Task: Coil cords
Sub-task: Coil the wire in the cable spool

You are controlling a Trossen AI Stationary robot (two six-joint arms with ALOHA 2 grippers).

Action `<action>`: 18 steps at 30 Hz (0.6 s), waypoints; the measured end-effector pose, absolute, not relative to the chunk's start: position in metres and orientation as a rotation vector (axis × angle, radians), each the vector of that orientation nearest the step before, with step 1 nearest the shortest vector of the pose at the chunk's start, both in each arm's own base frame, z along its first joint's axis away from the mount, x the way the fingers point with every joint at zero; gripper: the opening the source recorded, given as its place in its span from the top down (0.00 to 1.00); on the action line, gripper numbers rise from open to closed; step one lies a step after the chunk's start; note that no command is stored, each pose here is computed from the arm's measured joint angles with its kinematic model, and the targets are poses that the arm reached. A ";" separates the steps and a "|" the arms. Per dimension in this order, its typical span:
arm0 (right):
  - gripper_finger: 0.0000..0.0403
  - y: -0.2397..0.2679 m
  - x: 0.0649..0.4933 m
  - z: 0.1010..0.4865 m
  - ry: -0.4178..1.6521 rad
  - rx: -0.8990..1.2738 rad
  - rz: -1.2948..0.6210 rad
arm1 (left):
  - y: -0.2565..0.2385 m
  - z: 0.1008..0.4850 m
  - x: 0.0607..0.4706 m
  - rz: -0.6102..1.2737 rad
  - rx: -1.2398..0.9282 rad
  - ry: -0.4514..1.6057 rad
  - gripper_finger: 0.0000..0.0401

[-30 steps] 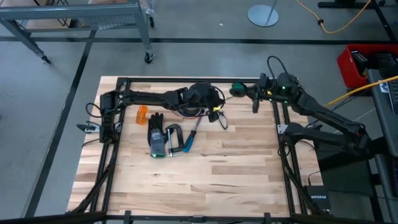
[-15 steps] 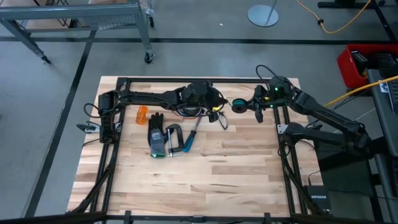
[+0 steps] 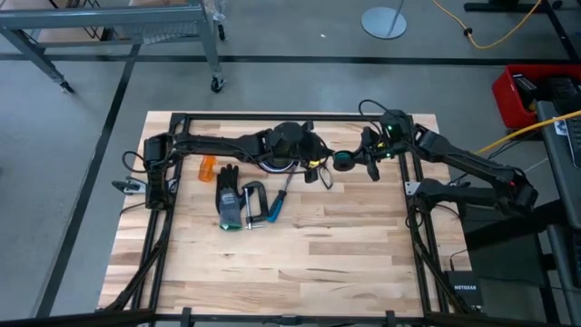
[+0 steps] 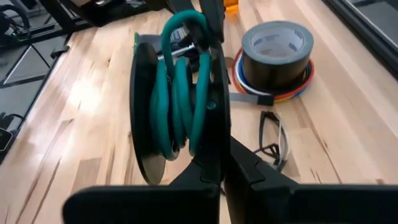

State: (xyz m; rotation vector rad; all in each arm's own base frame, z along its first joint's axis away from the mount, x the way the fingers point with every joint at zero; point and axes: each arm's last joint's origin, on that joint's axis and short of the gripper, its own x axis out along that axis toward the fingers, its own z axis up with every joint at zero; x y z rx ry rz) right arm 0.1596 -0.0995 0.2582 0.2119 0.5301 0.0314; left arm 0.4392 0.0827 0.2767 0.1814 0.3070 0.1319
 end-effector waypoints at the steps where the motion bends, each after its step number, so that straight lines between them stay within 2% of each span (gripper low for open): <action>1: 0.99 -0.100 0.160 0.258 0.523 0.208 0.036 | 0.082 0.277 0.439 0.125 0.178 0.304 1.00; 13: 0.99 -0.100 0.162 0.260 0.490 0.202 0.076 | 0.082 0.277 0.439 0.116 0.156 0.300 1.00; 18: 0.99 -0.099 0.161 0.259 0.501 0.190 0.084 | 0.082 0.277 0.439 0.116 0.155 0.302 0.96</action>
